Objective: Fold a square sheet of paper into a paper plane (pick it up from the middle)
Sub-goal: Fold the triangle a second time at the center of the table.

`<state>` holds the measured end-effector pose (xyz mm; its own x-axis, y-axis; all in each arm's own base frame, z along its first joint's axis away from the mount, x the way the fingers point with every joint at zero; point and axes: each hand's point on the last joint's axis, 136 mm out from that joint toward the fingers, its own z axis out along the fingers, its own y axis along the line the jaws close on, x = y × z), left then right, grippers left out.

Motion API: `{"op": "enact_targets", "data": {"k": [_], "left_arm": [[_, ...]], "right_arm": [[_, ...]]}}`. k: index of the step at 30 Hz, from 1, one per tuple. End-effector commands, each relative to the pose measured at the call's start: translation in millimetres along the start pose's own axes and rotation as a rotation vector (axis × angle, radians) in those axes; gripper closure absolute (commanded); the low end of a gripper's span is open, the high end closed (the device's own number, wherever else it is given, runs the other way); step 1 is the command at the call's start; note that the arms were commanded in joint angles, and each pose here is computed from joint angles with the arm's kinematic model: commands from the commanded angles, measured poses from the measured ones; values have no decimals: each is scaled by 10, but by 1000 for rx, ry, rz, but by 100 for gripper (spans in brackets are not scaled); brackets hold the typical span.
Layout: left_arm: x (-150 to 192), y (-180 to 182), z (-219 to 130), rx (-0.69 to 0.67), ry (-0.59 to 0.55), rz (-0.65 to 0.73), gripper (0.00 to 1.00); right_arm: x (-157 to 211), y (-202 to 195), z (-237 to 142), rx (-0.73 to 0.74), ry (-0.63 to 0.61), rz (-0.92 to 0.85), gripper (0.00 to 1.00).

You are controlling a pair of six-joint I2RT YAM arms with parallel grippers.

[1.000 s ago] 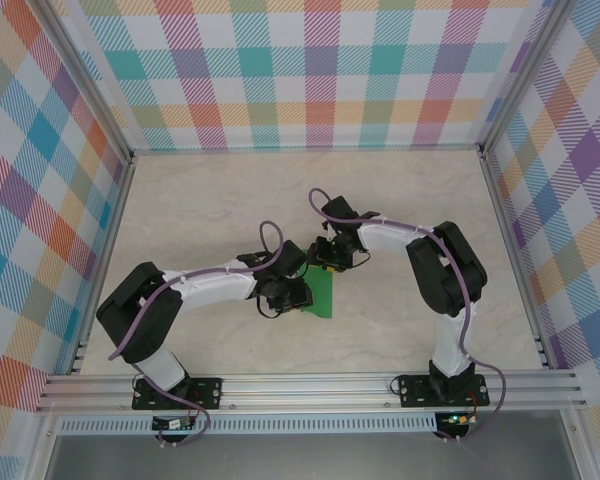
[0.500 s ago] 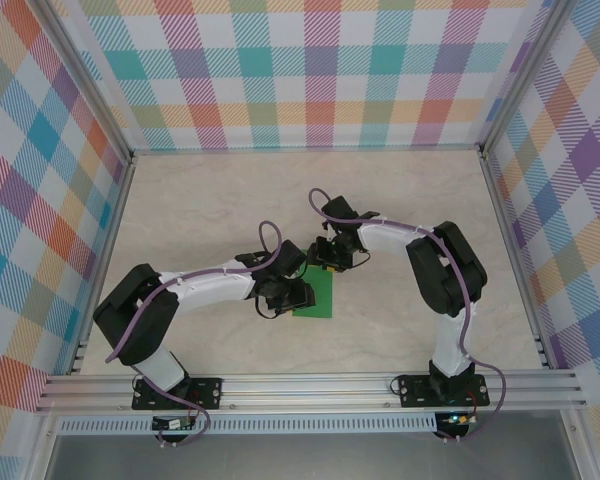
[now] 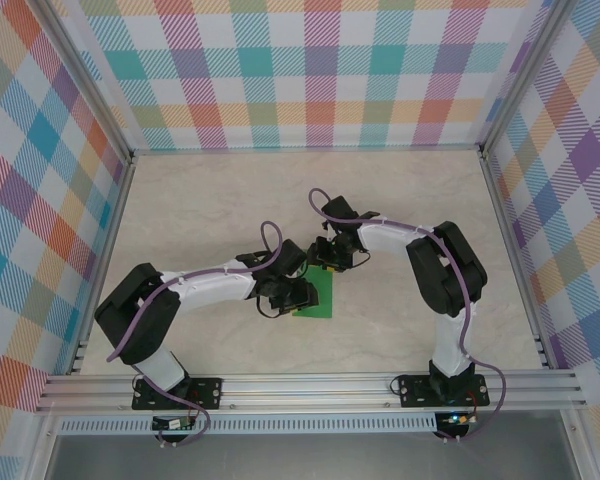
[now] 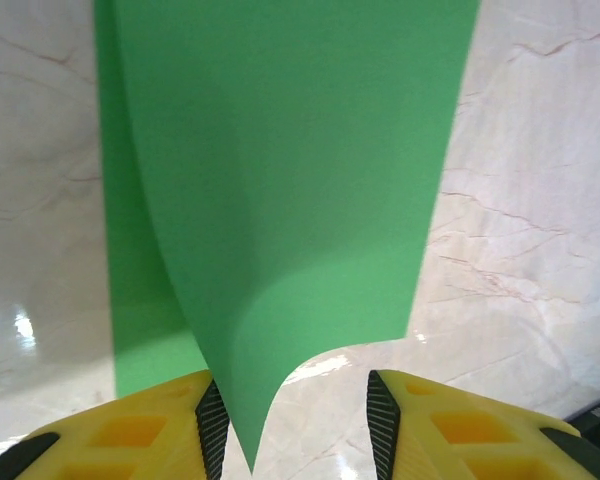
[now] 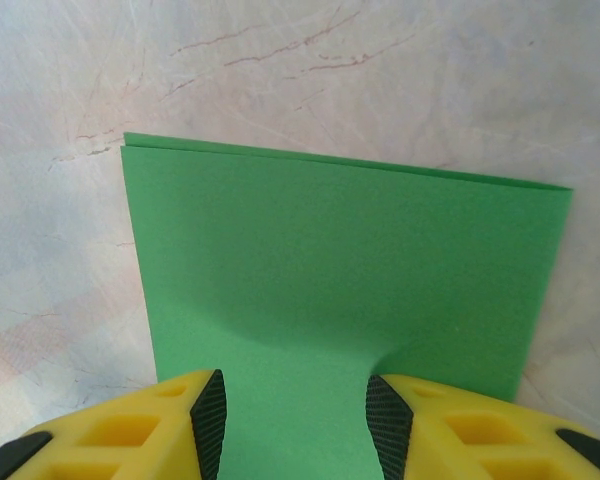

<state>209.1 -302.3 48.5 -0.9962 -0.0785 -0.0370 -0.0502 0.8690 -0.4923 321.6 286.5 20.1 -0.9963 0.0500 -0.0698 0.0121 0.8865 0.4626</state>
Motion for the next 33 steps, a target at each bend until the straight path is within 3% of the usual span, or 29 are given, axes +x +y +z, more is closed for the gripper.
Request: {"op": "enact_targets", "data": {"k": [1, 12, 22, 33], "left_arm": [[77, -82, 64, 48, 29, 0, 57], [-121, -306, 120, 134, -27, 42, 56], [-198, -284, 165, 135, -51, 59, 51], [-213, -141, 168, 86, -84, 50, 80]], "right_arm": [[286, -510, 280, 161, 94, 63, 54], [237, -241, 127, 60, 101, 25, 54], [48, 130, -507, -133, 9, -17, 51], [595, -63, -664, -225, 50, -13, 58]]}}
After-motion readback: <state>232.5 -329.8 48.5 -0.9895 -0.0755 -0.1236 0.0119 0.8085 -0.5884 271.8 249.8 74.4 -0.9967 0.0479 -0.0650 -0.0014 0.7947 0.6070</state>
